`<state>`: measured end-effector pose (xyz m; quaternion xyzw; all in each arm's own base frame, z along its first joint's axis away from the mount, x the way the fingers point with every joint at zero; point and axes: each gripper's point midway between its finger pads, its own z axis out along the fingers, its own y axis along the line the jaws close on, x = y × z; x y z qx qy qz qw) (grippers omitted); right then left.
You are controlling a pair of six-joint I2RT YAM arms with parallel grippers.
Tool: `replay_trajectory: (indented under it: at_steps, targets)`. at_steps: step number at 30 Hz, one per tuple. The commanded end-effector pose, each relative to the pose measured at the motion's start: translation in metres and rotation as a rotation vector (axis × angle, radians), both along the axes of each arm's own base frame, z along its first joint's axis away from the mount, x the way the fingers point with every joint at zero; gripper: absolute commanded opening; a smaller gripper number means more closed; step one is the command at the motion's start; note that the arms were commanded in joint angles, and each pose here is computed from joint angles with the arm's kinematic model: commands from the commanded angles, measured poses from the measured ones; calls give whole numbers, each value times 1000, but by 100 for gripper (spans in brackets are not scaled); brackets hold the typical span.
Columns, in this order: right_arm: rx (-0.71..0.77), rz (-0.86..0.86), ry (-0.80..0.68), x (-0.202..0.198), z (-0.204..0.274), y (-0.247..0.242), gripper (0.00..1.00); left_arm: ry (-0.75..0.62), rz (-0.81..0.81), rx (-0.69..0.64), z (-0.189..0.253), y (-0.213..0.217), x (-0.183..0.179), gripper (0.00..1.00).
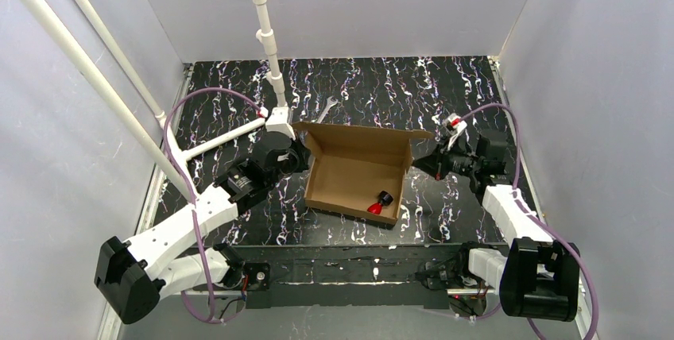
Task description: Fold the paper box
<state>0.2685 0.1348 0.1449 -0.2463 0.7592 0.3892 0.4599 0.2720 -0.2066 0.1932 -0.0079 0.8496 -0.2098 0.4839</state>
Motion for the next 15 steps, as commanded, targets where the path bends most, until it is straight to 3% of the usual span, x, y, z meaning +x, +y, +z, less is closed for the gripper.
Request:
replay_trajectory:
  at_steps: [1,6,15]
  targets:
    - [88,63,9,-14,3,12,1,-23,-24,60,10,1,2,0]
    - [95,136,44,-25,-5,34,1,-26,-73,58,15,-8,2,0]
    - [154,68,83,6,-4,42,1,-10,-142,81,13,-13,-6,0]
